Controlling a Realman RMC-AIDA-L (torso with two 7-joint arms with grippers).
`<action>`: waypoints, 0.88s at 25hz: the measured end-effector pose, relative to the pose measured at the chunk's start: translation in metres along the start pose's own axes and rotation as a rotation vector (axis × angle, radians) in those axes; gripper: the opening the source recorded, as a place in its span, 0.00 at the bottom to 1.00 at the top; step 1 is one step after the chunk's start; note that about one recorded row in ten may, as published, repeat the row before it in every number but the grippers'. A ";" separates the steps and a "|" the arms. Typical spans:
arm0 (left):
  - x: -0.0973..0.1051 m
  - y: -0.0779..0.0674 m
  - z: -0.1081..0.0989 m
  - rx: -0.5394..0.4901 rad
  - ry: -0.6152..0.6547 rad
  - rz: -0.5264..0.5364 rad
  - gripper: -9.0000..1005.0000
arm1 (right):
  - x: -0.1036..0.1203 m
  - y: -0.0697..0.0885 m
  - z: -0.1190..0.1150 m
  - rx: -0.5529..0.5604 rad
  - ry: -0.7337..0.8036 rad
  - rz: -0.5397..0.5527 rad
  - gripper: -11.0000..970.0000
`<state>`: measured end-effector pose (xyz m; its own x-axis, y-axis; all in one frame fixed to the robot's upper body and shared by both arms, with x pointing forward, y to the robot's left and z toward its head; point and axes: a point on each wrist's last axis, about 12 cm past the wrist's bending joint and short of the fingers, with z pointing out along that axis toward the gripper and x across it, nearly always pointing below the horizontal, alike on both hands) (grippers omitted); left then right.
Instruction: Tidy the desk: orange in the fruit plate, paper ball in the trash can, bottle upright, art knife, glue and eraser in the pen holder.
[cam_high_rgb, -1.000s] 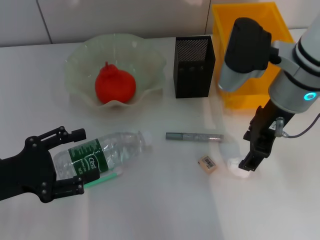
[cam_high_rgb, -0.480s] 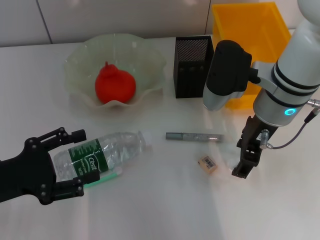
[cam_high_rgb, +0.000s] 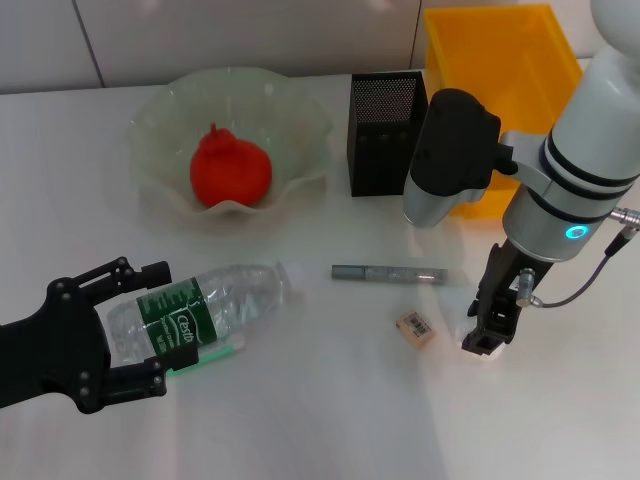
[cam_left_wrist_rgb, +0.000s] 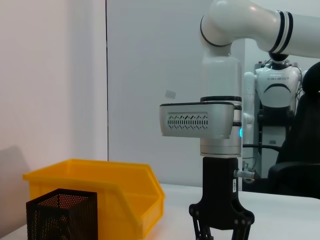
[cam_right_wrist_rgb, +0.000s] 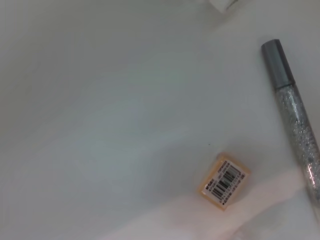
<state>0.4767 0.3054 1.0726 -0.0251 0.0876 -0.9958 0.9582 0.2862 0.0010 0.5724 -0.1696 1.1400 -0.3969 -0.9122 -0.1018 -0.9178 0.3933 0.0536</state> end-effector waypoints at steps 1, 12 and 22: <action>0.000 0.000 0.000 0.000 -0.001 0.000 0.76 | 0.000 -0.001 -0.001 0.000 -0.004 0.005 0.60; 0.000 0.000 -0.001 0.000 -0.001 0.000 0.75 | 0.007 -0.021 -0.053 0.096 -0.198 0.153 0.30; -0.003 0.001 -0.001 0.011 -0.008 0.012 0.75 | 0.030 -0.056 -0.123 0.332 -0.449 0.293 0.29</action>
<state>0.4772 0.3064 1.0760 -0.0117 0.0837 -0.9964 0.9615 0.2747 0.0118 0.6133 -0.2337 1.2563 -0.5314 -0.6522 -0.5405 -0.6954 0.7003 -0.1613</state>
